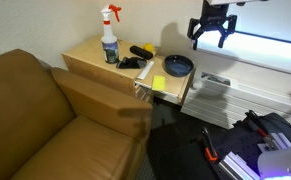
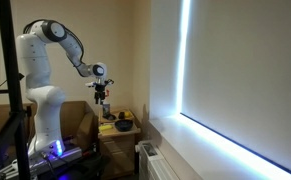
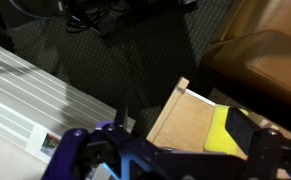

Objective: Pick the socks and put them in the bowl, then pick them from the bowl and put them on the cabinet top

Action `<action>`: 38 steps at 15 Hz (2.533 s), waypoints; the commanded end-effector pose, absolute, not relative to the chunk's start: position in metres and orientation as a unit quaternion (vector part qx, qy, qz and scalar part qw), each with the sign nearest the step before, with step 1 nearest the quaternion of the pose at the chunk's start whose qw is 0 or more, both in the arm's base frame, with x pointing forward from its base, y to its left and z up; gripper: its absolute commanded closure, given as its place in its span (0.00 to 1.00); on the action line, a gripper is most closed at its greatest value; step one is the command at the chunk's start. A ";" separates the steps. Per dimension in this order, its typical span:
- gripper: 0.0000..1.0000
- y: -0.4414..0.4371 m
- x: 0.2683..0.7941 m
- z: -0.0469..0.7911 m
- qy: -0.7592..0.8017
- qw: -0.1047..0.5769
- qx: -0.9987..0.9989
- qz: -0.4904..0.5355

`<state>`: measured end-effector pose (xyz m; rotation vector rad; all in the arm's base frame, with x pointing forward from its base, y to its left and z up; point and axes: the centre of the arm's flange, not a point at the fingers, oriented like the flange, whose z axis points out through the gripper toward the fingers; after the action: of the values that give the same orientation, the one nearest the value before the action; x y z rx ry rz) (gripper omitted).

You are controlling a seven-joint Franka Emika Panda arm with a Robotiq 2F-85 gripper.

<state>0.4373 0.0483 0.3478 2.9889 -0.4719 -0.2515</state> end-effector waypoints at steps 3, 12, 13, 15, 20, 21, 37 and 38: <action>0.00 0.049 0.447 0.330 -0.115 0.019 0.990 -0.084; 0.00 0.098 0.572 0.271 0.054 -0.112 0.990 0.073; 0.00 0.109 0.581 0.271 0.083 -0.118 0.987 0.070; 0.00 0.109 0.561 0.275 0.067 -0.106 0.989 0.074; 0.00 0.121 0.576 0.277 0.099 -0.115 0.985 0.077; 0.00 0.121 0.576 0.277 0.100 -0.115 0.985 0.077; 0.00 0.176 0.675 0.183 0.285 0.005 0.954 0.090; 0.00 0.179 0.683 0.179 0.284 0.002 0.954 0.095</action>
<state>0.6830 0.1792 0.1790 2.9933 0.8917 0.2985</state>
